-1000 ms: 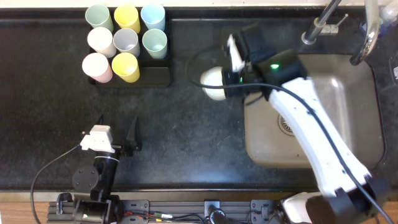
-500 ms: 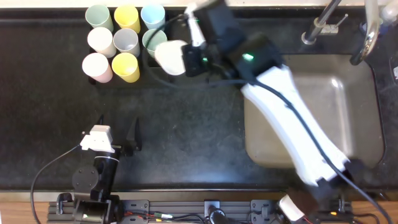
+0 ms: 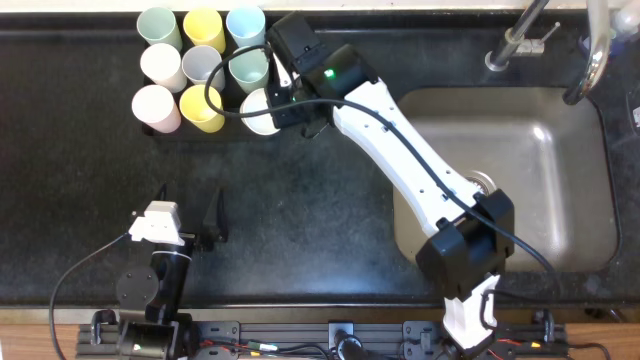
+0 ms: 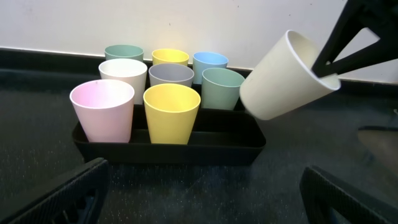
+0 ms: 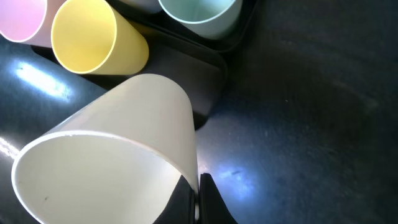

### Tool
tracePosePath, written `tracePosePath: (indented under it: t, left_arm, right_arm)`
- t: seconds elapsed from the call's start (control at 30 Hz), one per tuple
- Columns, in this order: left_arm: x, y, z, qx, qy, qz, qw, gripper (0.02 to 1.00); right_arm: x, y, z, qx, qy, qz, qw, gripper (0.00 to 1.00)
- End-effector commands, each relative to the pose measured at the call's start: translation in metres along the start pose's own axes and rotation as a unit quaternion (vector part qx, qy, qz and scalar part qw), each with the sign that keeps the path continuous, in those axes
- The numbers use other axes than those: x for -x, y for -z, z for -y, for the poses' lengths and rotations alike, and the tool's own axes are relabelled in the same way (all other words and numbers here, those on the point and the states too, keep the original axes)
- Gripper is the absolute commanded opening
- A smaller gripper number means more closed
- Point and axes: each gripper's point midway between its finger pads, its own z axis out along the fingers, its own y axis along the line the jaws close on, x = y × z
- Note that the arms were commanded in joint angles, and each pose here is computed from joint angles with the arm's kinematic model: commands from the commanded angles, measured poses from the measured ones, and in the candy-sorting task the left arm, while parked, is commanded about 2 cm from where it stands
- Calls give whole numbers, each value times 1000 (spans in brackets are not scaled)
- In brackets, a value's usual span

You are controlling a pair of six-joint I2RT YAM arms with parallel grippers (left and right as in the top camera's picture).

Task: Store Cups

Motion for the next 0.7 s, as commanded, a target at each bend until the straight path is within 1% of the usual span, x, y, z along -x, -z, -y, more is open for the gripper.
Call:
tracePosePath:
  t: [0.03,0.17,0.33,0.7]
  left_arm:
    - [0,0,1,-5,-9,1,1000,1000]
    - [0,0,1,-5,-9,1,1000,1000]
    - [0,0,1,-5,-9,1,1000,1000]
    - [0,0,1,-5,-9,1,1000,1000]
  right_arm:
    - [15,3,-10,16,-2,23,1000,42]
    - [18,-3,-10,17,-3,26,1000,40]
    - [13,-20,-6,12,-15,9,1000,40]
    - [13,-40,-2,6,-16,4,1000,40]
